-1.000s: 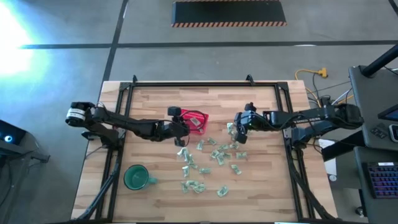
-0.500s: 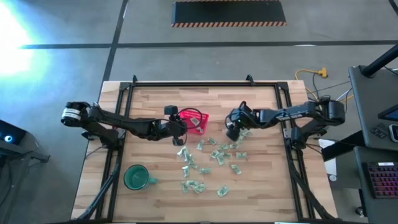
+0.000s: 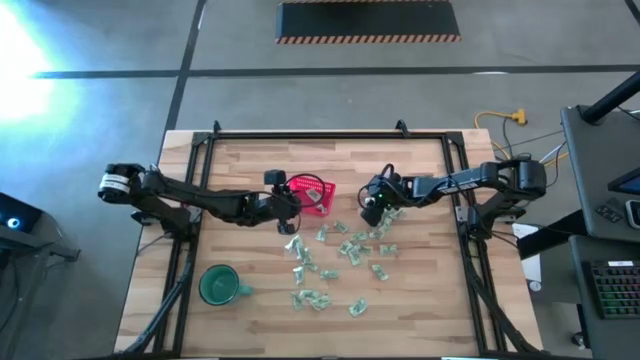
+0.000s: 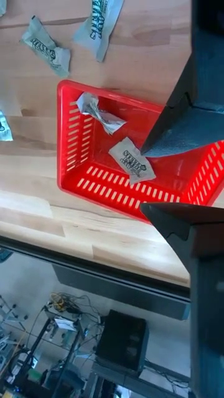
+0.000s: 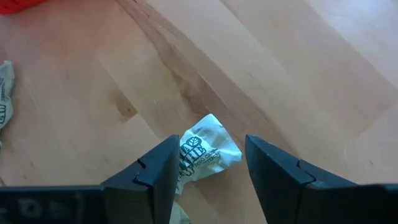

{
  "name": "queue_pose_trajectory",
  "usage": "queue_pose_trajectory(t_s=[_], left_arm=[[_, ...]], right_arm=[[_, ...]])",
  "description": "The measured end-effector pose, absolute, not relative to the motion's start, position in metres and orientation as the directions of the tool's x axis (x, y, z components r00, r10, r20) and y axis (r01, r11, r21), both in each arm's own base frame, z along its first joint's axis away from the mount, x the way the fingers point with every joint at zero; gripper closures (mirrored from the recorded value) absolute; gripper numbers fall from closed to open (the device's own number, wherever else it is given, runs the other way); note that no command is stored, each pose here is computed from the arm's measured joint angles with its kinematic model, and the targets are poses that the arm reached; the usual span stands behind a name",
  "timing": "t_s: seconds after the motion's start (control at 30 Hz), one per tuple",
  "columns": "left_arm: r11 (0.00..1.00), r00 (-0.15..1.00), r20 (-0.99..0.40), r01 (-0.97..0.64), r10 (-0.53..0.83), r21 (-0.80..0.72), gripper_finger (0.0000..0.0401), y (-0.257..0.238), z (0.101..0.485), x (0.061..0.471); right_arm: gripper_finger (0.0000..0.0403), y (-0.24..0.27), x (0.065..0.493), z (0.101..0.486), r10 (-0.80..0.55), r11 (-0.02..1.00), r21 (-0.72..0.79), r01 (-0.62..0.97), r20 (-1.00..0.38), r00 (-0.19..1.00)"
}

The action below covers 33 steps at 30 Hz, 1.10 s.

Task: Pick and place items into bin
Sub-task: Put the stevia packet into the red bin

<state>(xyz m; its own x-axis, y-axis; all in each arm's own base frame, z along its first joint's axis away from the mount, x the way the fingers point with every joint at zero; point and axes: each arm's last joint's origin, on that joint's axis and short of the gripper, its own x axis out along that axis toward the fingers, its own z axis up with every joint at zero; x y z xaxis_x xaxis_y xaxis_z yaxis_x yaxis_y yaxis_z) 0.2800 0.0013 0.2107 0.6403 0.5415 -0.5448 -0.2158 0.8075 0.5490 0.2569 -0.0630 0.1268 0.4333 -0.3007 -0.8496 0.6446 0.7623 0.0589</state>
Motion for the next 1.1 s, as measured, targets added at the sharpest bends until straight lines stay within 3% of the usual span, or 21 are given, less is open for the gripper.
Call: queue_pose_trajectory(t_s=[0.47,0.87,1.1], left_arm=[[0.808,0.64,-0.545,-0.215,0.541,0.549,0.0287,0.001,0.211,0.28],[0.807,0.637,-0.548,-0.213,0.542,0.551,0.0287,0.001,0.209,0.279],[0.807,0.637,-0.548,-0.212,0.542,0.551,0.0287,0.002,0.209,0.279]], right_arm=[[0.0276,-0.06,0.256,0.123,-0.252,0.765,0.092,0.638,-0.868,0.428],[0.0252,-0.057,0.258,0.112,-0.247,0.776,0.064,0.627,-0.884,0.396],[0.0324,-0.057,0.257,0.118,-0.244,0.805,0.057,0.59,-0.875,0.417]])
